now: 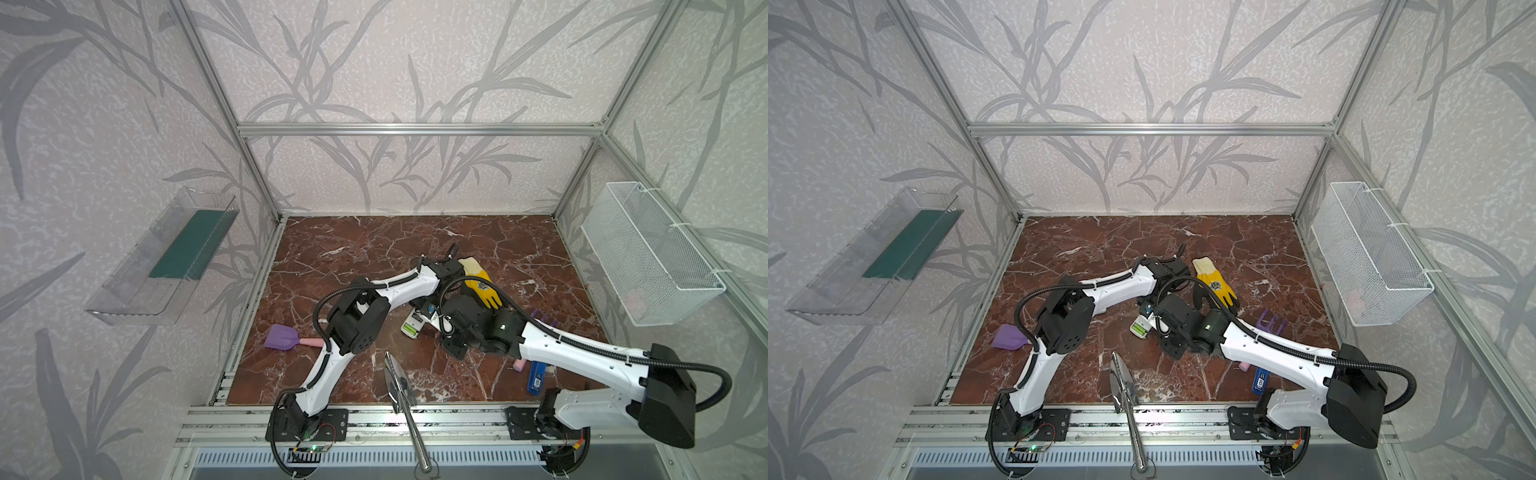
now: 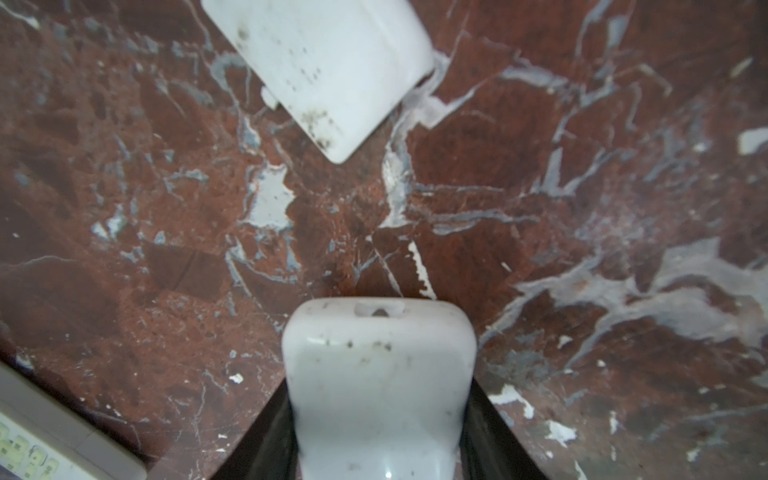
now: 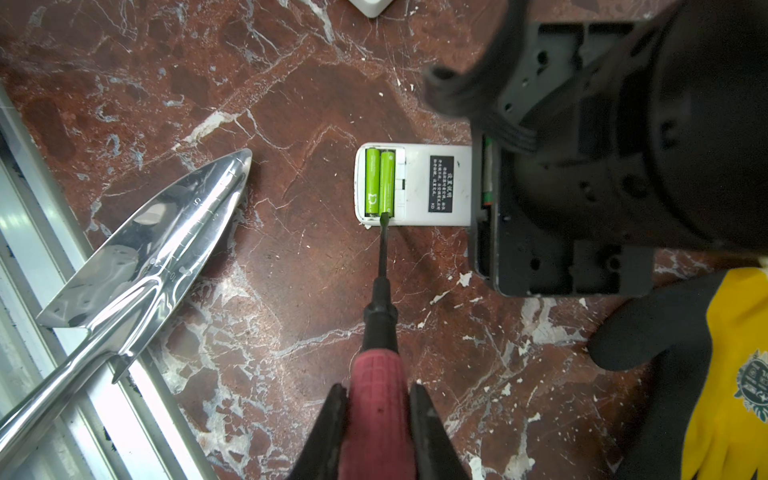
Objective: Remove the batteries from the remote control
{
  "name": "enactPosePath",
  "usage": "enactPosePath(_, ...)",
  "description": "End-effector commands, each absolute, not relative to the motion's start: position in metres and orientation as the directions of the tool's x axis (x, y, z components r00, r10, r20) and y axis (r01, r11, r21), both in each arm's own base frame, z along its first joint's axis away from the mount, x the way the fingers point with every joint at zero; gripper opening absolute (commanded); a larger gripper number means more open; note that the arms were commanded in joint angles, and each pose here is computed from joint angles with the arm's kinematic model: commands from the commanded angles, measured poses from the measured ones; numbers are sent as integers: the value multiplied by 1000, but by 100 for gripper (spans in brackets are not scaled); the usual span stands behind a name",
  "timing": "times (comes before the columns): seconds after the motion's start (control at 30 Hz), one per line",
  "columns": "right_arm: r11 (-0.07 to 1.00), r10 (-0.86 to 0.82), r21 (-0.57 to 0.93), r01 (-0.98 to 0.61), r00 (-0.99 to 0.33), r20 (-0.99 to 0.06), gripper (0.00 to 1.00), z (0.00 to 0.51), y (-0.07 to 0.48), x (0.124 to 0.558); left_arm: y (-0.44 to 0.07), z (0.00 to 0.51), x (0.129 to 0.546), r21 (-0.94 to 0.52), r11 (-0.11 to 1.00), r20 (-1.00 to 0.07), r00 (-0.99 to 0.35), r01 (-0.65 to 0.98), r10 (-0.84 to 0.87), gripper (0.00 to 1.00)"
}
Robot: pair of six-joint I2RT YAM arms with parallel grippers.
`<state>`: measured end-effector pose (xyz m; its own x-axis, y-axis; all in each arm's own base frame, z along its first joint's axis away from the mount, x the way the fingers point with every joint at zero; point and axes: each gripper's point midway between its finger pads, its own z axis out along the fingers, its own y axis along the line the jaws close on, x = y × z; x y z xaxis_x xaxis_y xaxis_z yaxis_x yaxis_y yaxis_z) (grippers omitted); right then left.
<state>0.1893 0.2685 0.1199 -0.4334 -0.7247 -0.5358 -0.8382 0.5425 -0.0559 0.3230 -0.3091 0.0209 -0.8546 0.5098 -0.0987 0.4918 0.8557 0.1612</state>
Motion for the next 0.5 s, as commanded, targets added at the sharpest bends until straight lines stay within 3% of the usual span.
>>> enactPosePath(0.0, 534, -734, -63, -843, -425, -530, 0, 126, 272, 190, -286, -6, 312, 259, 831, 16, -862, 493, 507, 18)
enactPosePath(0.47, 531, -745, -78, -844, -421, -517, 0, 133, 269, 191, -283, -6, 313, 289, 819, 18, -859, 495, 512, 18)
